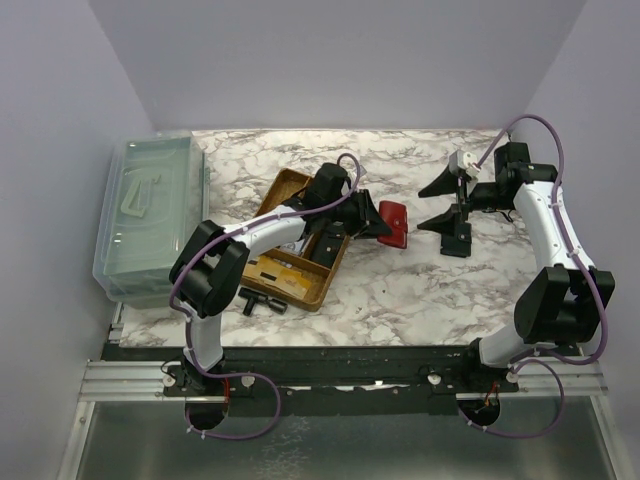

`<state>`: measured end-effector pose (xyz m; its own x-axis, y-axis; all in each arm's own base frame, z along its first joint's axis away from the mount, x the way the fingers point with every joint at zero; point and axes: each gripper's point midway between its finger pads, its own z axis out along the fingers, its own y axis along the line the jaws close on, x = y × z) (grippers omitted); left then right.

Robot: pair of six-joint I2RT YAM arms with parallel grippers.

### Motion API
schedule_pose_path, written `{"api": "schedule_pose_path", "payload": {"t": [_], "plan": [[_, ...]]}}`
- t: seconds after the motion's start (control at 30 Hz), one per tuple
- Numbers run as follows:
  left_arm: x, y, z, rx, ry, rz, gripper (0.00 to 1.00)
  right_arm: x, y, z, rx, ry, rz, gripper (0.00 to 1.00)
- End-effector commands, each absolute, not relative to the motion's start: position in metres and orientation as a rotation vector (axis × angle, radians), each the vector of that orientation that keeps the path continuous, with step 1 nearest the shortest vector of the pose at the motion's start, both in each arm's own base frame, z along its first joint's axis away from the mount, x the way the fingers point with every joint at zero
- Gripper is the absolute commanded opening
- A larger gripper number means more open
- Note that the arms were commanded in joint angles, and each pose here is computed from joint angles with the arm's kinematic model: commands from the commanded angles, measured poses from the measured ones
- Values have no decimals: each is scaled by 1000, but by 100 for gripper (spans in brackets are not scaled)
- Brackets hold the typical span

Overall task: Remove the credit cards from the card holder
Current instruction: Open the card holder.

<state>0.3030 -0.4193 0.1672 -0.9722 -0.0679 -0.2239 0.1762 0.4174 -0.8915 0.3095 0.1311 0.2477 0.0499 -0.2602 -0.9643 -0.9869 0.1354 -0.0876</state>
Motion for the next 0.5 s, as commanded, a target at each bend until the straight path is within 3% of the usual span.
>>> {"api": "schedule_pose_path", "payload": {"t": [0.0,0.47], "plan": [[300,-423,200,134,2377,-1596,0,308,134,250,-1343,1387,906,86],[290,-422,202,91,2400,-1590,0,305,140,248,-1358,1406,940,87]]}}
